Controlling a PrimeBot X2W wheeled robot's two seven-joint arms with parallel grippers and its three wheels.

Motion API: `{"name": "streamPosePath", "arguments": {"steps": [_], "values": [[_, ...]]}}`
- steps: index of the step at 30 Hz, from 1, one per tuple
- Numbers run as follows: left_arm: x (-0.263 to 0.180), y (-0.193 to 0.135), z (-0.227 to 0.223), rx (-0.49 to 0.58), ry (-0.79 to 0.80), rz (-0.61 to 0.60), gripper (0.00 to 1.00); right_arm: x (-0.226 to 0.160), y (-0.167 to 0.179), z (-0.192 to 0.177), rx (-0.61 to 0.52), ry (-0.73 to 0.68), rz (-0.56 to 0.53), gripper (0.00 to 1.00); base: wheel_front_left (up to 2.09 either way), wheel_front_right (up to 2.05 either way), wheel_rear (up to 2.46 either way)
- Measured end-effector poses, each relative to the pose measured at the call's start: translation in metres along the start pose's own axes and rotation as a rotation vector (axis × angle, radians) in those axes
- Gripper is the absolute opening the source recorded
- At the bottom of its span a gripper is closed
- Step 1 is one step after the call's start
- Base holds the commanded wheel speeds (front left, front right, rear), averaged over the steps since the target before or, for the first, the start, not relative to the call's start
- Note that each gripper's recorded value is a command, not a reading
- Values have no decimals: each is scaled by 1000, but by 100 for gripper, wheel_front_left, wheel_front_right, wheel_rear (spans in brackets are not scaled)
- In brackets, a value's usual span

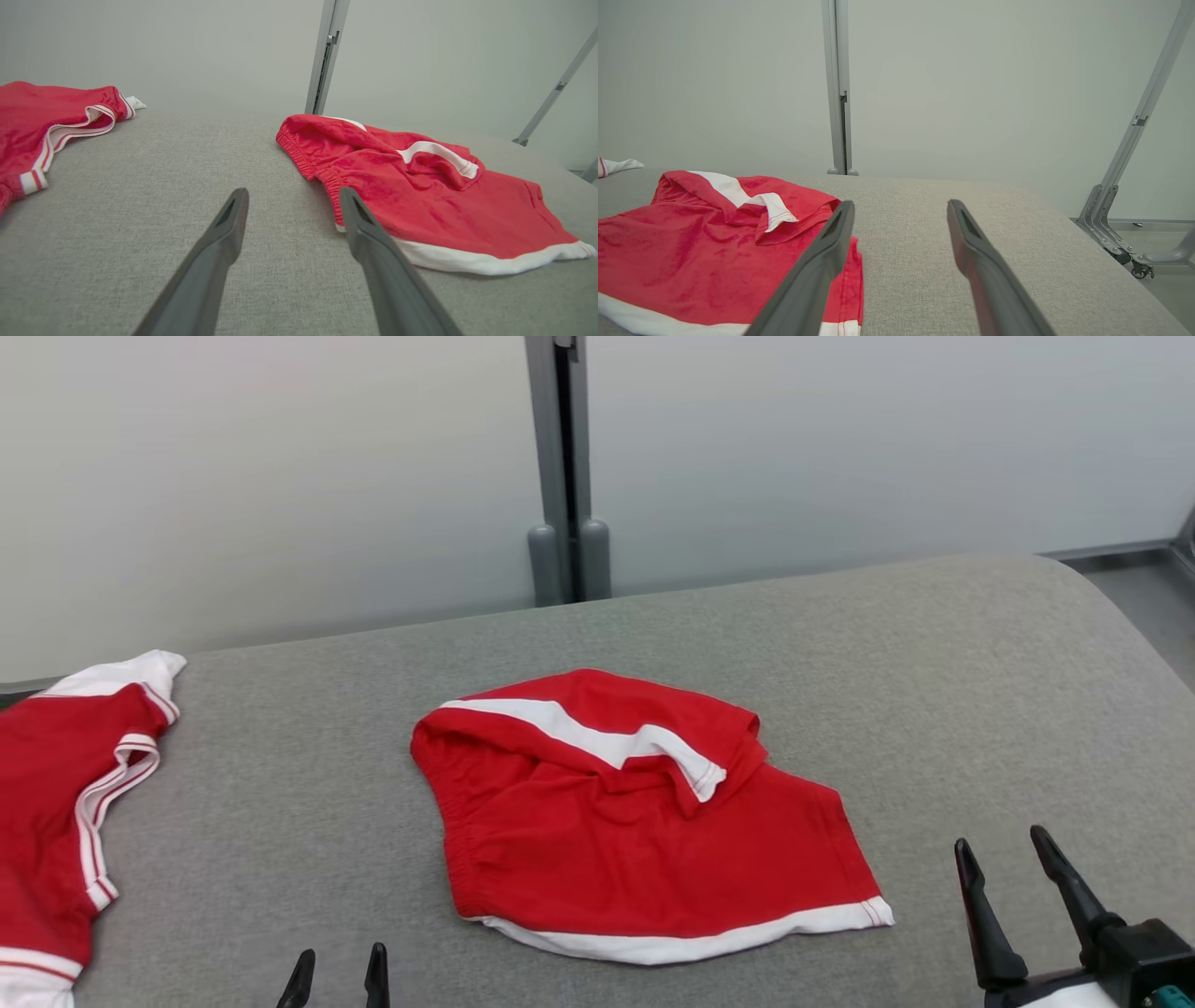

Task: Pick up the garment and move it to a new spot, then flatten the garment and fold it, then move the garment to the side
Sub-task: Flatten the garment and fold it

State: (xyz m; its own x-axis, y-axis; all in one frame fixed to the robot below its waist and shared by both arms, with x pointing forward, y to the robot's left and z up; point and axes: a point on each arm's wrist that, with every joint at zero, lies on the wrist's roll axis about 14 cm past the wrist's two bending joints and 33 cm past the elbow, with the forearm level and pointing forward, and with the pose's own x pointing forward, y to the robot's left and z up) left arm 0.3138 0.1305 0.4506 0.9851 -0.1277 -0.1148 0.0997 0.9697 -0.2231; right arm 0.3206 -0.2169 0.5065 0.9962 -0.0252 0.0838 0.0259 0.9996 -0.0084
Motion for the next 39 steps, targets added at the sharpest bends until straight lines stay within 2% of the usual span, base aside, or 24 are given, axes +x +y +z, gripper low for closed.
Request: {"name": "streamPosePath", "arguments": {"steps": [7,25,34,39], "values": [[-9,16,7,-5,-37,43,100,3,19,-10,23,30,49,100,0,0,0],[-12,31,14,9,-68,76,100,4,31,-13,38,38,80,100,0,0,0],[-10,24,14,2,-68,59,100,3,30,-14,40,40,78,100,0,0,0],[-4,-1,-1,8,-17,-40,100,5,24,-18,44,56,65,100,0,0,0]]}}
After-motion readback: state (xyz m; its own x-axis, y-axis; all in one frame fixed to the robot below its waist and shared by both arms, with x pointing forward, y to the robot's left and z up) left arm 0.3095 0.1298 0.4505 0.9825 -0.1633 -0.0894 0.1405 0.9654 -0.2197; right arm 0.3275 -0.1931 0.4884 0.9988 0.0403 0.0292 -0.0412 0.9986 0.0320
